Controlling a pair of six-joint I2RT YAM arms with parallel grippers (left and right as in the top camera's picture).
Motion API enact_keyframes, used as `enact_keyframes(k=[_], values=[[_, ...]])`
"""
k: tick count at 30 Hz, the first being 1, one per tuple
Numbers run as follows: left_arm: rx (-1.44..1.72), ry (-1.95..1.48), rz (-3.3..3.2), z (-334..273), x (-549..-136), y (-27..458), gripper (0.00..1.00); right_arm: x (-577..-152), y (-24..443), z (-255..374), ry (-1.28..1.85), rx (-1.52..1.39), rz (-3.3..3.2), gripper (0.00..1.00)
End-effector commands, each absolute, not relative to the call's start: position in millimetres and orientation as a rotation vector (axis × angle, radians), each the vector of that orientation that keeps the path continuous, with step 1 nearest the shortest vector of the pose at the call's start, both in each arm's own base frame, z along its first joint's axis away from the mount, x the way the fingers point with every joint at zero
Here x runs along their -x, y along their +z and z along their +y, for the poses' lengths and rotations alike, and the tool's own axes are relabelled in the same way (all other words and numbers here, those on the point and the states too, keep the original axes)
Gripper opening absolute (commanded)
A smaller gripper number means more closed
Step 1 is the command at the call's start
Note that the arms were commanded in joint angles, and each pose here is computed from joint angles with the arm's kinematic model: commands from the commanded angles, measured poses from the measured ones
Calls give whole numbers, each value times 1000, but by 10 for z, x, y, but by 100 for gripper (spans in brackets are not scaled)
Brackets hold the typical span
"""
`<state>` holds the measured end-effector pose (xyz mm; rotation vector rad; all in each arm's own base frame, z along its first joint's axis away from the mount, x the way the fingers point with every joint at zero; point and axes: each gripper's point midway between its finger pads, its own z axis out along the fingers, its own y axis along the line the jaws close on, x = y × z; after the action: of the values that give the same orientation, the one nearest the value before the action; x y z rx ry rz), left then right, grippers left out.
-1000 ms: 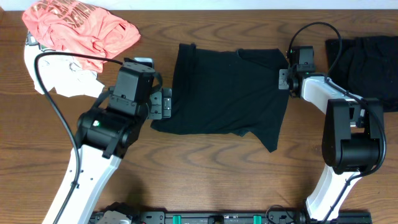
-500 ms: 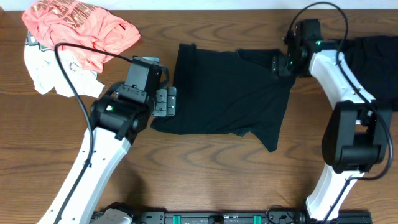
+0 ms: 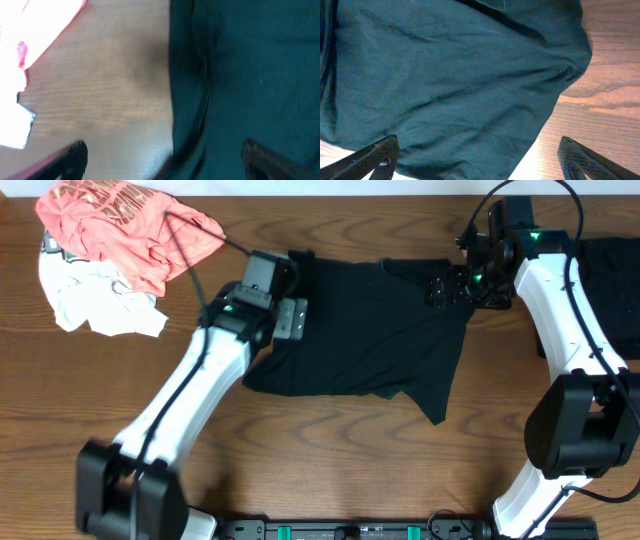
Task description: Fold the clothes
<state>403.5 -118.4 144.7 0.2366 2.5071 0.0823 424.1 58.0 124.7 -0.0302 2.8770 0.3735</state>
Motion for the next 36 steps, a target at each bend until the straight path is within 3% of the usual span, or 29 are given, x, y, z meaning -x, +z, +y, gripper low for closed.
enact_keyframes(k=[1, 9, 23, 36], values=[[-377, 128, 2458, -1255, -4287, 1265, 98, -4237, 1323, 656, 402, 50, 2863, 99], [-603, 92, 2355, -1555, -4682, 833, 98, -4162, 1304, 652, 403, 45, 2896, 99], [-704, 53, 2428, -1654, -4652, 256, 100, -4144, 1300, 652, 406, 33, 2904, 99], [-704, 54, 2430, -1651, -4654, 242, 76, -4134, 1298, 651, 406, 33, 2909, 99]])
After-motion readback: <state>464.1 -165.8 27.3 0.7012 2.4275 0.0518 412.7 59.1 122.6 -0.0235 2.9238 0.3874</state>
